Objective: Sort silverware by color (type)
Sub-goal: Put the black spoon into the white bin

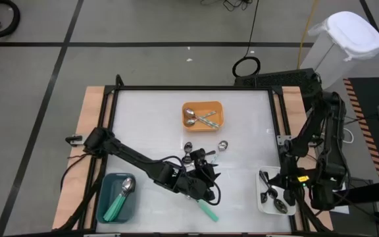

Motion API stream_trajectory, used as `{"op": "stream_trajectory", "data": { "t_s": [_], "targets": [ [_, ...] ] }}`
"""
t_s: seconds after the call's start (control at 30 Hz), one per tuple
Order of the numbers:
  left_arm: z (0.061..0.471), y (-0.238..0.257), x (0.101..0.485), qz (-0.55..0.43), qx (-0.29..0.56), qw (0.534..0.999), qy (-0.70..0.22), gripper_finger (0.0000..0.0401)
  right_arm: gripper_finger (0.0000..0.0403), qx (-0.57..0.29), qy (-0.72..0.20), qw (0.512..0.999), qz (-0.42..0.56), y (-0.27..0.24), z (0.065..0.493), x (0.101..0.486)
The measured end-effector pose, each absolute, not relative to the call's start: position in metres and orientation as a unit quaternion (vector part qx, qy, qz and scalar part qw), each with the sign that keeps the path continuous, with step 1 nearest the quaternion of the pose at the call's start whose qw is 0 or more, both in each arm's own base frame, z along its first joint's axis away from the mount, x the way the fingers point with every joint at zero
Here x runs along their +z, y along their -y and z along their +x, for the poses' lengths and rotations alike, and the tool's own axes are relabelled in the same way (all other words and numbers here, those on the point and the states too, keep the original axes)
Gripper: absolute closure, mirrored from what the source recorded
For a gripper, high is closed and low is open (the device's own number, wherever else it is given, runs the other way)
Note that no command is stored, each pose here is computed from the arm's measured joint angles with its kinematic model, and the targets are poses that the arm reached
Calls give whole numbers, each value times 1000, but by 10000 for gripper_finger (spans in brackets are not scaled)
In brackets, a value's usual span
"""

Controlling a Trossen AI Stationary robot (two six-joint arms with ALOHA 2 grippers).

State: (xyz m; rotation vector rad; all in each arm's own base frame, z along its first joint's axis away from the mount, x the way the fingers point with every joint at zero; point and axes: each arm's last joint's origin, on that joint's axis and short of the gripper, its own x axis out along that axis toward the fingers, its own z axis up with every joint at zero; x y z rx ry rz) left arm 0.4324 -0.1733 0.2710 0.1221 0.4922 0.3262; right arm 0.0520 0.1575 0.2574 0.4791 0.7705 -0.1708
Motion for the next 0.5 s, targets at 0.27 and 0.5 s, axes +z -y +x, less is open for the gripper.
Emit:
{"op": "stream_trajectory", "data": {
  "t_s": [0.27,0.5],
  "targets": [
    [437,164,273,65,167,955,-235,249,403,-101,-378,883,260,-164,40,237],
    [442,155,274,54,160,957,-236,249,403,-120,-406,865,269,-173,32,226]
  ]
}}
